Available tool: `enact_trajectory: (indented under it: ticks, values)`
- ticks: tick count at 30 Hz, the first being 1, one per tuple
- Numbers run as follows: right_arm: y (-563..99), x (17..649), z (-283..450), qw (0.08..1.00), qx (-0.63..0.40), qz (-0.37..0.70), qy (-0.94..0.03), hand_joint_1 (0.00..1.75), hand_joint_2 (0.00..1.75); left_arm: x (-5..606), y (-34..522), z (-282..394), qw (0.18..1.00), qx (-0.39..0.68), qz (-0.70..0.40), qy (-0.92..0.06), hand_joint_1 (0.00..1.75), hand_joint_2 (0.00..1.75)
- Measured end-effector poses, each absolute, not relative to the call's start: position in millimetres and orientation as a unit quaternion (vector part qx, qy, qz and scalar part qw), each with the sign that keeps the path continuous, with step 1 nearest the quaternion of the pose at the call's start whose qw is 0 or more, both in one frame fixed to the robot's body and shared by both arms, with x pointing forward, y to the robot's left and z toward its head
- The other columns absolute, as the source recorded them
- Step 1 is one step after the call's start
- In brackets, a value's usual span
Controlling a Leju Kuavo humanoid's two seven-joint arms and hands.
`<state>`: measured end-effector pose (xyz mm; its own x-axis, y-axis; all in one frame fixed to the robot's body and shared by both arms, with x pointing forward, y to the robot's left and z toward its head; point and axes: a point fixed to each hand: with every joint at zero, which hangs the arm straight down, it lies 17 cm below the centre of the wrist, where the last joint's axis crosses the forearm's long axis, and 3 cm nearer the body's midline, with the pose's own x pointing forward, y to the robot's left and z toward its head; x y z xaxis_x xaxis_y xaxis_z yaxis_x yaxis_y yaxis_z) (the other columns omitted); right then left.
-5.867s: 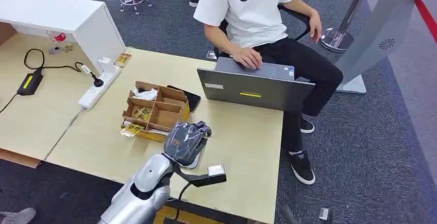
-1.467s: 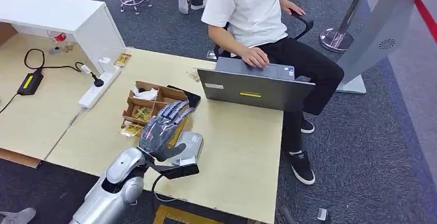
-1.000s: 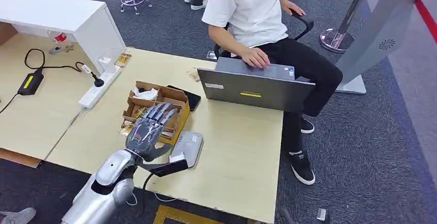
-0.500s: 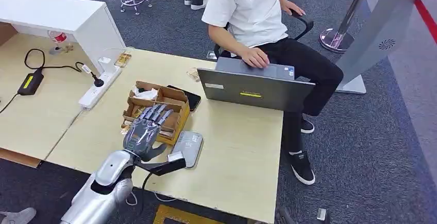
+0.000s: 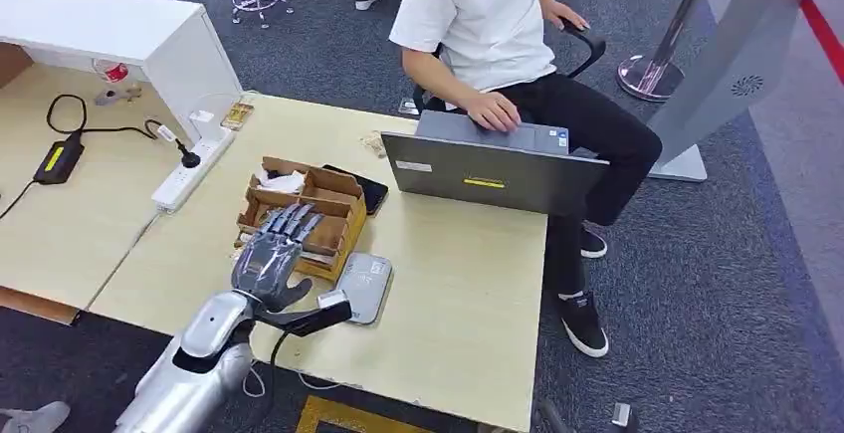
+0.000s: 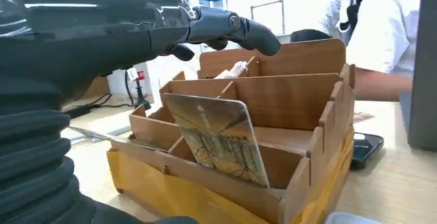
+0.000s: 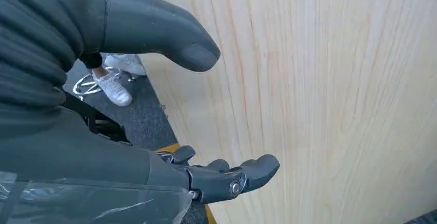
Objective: Pass the card to the sensor for recognition and then transmit it.
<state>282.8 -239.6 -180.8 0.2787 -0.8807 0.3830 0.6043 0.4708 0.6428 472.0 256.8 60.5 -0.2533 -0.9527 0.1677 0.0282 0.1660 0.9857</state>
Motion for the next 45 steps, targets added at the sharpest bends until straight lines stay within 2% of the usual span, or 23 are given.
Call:
enact_trajectory:
  ticks: [1,2,3,4,24,37,45]
  values:
    - [-240,283,-181,0.776,0.19,-0.478,-0.364,0.0,1.75,472,258,61,0.474,0.387,-0.517,-0.599,0.0,1.75]
    - [-240,283,-181,0.776,0.19,-0.478,-0.364,0.0,1.75,472,258,60,0.475,0.387,-0.517,-0.598,0.19,1.75]
    - [-240,283,-181,0.777,0.189,-0.478,-0.364,0.0,1.75,472,259,60,0.476,0.387,-0.517,-0.597,1.54,1.75]
    - [-240,283,-181,0.777,0.189,-0.478,-0.364,0.0,1.75,472,260,59,0.477,0.387,-0.517,-0.597,1.75,1.75]
    - [-240,283,-181,0.778,0.187,-0.476,-0.364,0.0,1.75,474,264,67,0.478,0.384,-0.496,-0.615,1.71,1.75]
    - [-238,282,-182,0.782,0.187,-0.471,-0.363,0.0,1.75,513,309,159,0.449,0.45,-0.394,-0.664,1.75,1.75]
    - [-238,283,-182,0.782,0.187,-0.47,-0.363,0.0,1.75,519,319,172,0.444,0.461,-0.383,-0.666,1.75,1.75]
